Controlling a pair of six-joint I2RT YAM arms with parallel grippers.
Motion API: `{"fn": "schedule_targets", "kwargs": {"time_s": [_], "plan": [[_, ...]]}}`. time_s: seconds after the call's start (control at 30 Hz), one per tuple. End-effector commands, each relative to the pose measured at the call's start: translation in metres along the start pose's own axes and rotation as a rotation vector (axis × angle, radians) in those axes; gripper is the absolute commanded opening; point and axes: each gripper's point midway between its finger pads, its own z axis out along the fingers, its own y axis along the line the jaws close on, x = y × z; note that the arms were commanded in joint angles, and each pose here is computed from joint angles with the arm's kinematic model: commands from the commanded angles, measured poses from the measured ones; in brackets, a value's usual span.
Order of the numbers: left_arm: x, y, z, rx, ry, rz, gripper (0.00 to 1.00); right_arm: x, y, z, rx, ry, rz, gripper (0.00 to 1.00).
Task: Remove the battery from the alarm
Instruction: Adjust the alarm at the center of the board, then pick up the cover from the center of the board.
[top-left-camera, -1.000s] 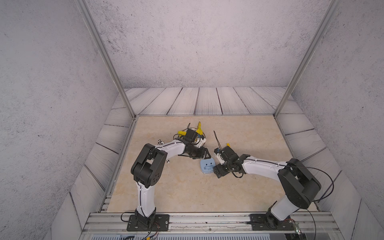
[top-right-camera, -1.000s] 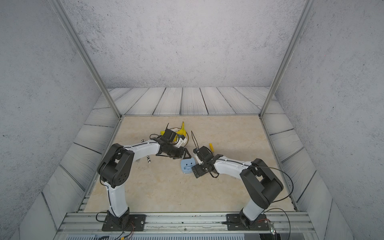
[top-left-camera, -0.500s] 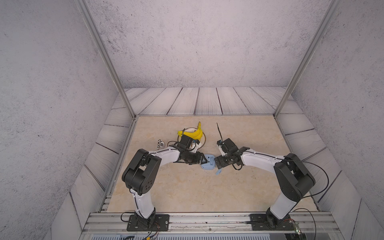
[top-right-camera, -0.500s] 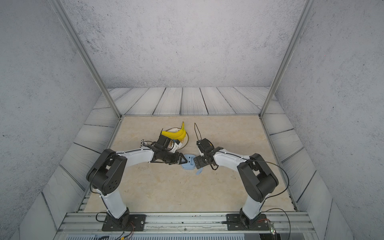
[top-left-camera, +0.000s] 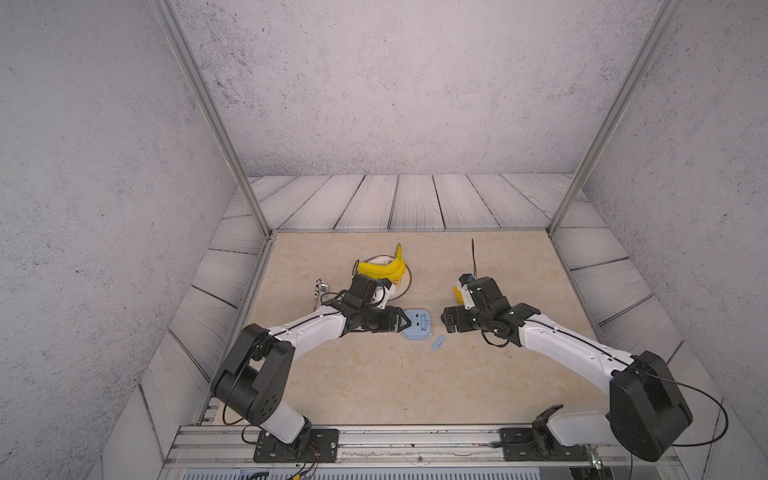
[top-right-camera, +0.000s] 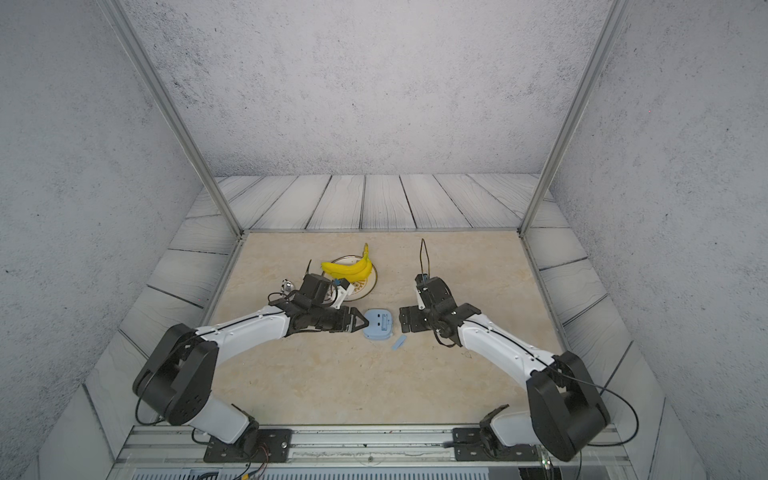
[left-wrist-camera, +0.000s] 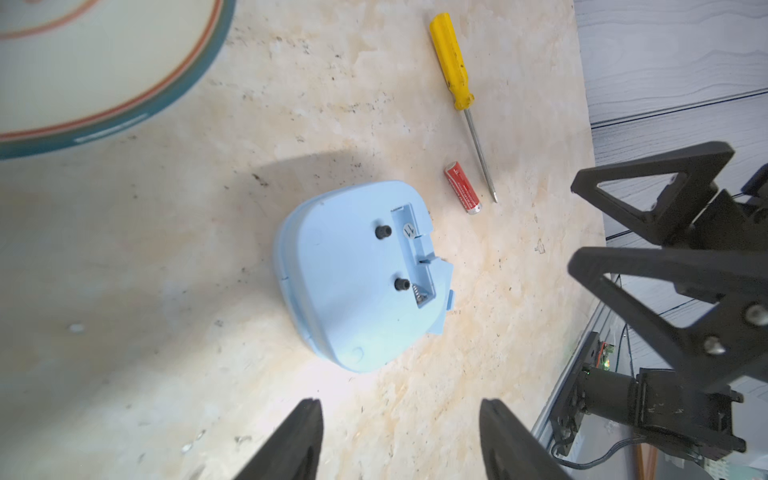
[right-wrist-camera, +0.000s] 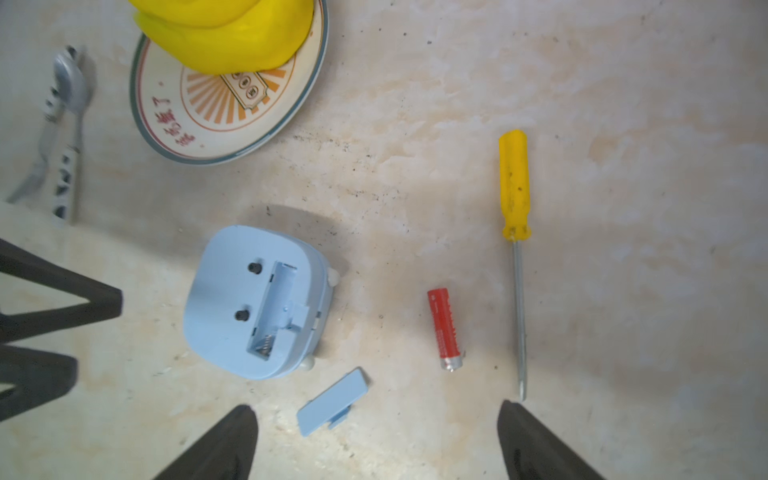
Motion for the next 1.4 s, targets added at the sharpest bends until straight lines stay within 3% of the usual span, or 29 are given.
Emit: {"fn": "schedule_targets", "kwargs": {"time_s": [0.0,0.13,0.27,0.77,1.37], "plan": [[0.004,0.014,-0.007,-0.062,-0.038,-0.033,0.67,0.018,0.015,0.001,-0.12,0.039,0.259,0.79],[0.009,0.021,-0.012,-0.076,-0.064,-0.06,0.67,0.027,0.025,0.013,-0.211,0.054,0.444,0.57],[0.013,0.023,-0.012,-0.077,-0.061,-0.068,0.67,0.036,0.019,0.028,-0.206,0.059,0.566,0.46],[0.017,0.027,-0.009,-0.082,-0.046,-0.085,0.67,0.079,0.006,0.064,-0.128,0.137,0.767,0.38],[0.02,0.031,-0.004,-0.086,-0.029,-0.095,0.67,0.091,0.001,0.07,-0.091,0.148,0.762,0.26]]}}
